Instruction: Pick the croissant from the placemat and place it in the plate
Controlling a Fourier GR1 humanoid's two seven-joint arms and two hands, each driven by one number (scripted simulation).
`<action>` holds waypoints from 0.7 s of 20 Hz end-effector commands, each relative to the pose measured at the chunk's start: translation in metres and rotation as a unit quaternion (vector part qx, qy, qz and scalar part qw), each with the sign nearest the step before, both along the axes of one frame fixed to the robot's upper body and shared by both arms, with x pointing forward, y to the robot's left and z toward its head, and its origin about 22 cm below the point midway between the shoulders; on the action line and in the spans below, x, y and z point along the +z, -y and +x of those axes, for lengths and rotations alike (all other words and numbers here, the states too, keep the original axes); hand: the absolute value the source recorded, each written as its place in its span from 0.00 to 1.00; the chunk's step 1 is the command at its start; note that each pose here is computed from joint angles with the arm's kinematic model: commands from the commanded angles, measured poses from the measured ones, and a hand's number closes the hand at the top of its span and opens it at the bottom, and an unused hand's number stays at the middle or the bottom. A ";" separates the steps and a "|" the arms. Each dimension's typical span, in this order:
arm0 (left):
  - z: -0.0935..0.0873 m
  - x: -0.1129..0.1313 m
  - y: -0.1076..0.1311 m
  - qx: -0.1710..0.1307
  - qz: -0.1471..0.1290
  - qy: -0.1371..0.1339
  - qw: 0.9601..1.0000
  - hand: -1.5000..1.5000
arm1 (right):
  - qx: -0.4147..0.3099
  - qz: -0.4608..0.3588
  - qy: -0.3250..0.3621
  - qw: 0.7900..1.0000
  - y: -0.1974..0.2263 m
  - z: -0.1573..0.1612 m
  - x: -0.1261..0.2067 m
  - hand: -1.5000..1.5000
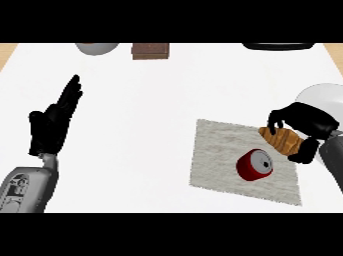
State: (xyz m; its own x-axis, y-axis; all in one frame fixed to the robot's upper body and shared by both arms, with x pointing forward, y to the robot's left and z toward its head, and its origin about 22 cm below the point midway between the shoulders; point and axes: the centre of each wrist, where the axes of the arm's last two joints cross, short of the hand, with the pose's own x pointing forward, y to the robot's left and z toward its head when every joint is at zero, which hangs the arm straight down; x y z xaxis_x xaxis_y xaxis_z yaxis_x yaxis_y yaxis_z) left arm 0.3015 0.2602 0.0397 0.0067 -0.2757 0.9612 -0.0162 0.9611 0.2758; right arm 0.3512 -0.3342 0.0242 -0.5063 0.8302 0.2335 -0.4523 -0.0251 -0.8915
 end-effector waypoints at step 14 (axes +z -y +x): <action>-0.003 0.002 -0.002 0.008 -0.014 0.011 1.000 0.50 | -0.254 0.165 0.276 0.912 0.283 -0.150 0.138 1.00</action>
